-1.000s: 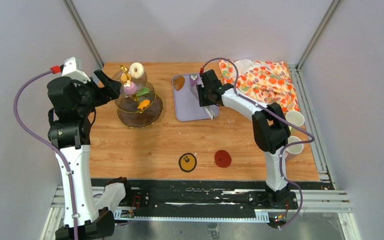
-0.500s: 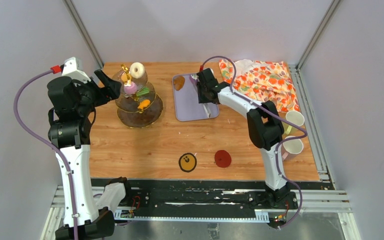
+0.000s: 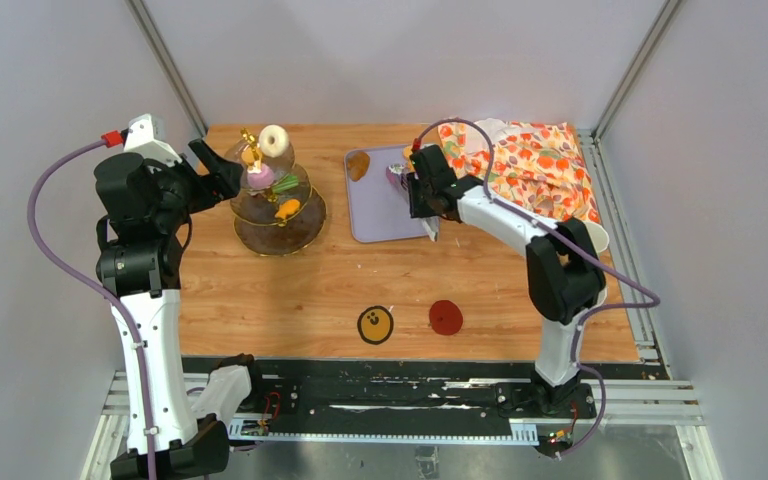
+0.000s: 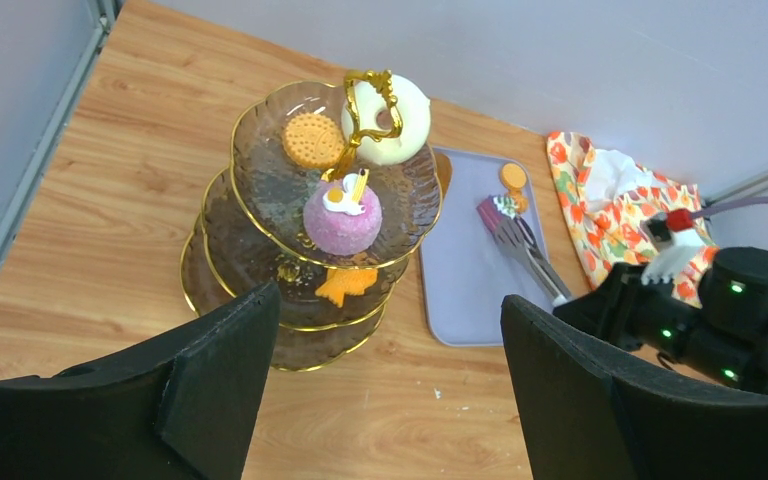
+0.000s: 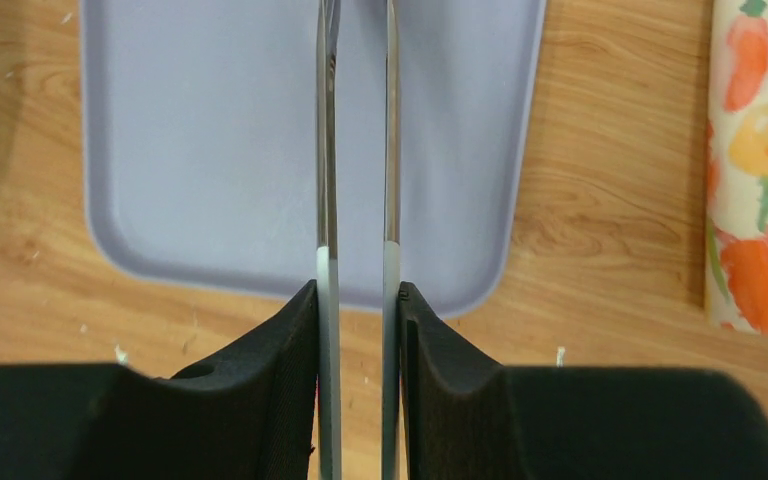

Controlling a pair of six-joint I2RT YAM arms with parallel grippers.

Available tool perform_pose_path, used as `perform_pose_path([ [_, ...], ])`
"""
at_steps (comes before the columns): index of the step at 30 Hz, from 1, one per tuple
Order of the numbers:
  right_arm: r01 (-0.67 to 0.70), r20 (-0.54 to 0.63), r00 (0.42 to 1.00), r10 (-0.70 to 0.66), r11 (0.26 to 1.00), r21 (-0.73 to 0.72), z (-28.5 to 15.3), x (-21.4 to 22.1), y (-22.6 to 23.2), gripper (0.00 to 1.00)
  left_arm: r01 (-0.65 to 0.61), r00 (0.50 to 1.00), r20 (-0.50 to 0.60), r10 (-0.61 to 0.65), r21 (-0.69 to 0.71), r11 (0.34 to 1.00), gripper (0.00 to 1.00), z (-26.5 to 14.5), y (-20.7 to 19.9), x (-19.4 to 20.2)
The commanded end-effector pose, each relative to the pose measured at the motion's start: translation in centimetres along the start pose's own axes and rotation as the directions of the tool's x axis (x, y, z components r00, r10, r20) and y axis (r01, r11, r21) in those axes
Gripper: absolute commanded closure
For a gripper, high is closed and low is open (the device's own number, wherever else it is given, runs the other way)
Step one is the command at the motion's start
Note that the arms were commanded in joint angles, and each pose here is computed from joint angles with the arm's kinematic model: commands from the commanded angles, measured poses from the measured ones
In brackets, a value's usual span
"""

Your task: Serve the afternoon tea

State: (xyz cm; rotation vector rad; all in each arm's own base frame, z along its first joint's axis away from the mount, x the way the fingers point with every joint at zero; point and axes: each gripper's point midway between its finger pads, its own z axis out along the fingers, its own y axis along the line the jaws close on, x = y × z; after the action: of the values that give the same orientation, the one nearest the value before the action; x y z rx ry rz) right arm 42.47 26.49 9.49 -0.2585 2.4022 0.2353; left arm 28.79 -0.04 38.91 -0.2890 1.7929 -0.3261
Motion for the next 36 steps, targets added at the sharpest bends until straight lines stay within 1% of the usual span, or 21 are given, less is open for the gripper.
perform_pose_path([
  [1,0.039,0.088,0.996,-0.032,0.996,-0.076,-4.0,-1.5,1.3,0.99,-0.010,1.000,0.030,0.009,0.032,0.999,0.15,-0.6,-1.0,-1.0],
  [6,0.085,0.096,0.993,-0.075,0.990,-0.110,-6.9,0.2,1.3,0.99,-0.007,1.000,0.029,0.006,0.035,0.999,0.15,-0.7,-1.1,-1.0],
  [11,0.108,0.121,0.989,-0.089,0.981,-0.160,-9.7,1.1,1.8,0.99,-0.003,1.000,0.030,0.002,0.039,0.999,0.15,-0.7,-1.2,-1.0],
  [14,0.139,0.158,0.982,-0.105,0.964,-0.226,-11.6,1.0,3.3,1.00,-0.004,0.999,0.033,0.003,0.039,0.999,0.15,-0.8,-1.2,-1.1],
  [19,0.264,0.232,0.953,-0.193,0.908,-0.326,-13.8,0.8,8.1,0.99,0.000,0.999,0.035,-0.001,0.033,0.999,0.15,-0.8,-1.1,-1.1],
  [28,0.359,0.223,0.932,-0.286,0.815,-0.454,-13.6,1.6,15.8,0.99,-0.017,0.999,0.052,0.015,0.028,0.999,0.15,-1.6,-1.3,-1.7],
  [36,0.385,0.205,0.923,-0.326,0.765,-0.517,-12.4,2.6,20.3,0.99,-0.021,0.998,0.053,0.021,0.012,1.000,0.14,-1.6,-1.0,-1.8],
])
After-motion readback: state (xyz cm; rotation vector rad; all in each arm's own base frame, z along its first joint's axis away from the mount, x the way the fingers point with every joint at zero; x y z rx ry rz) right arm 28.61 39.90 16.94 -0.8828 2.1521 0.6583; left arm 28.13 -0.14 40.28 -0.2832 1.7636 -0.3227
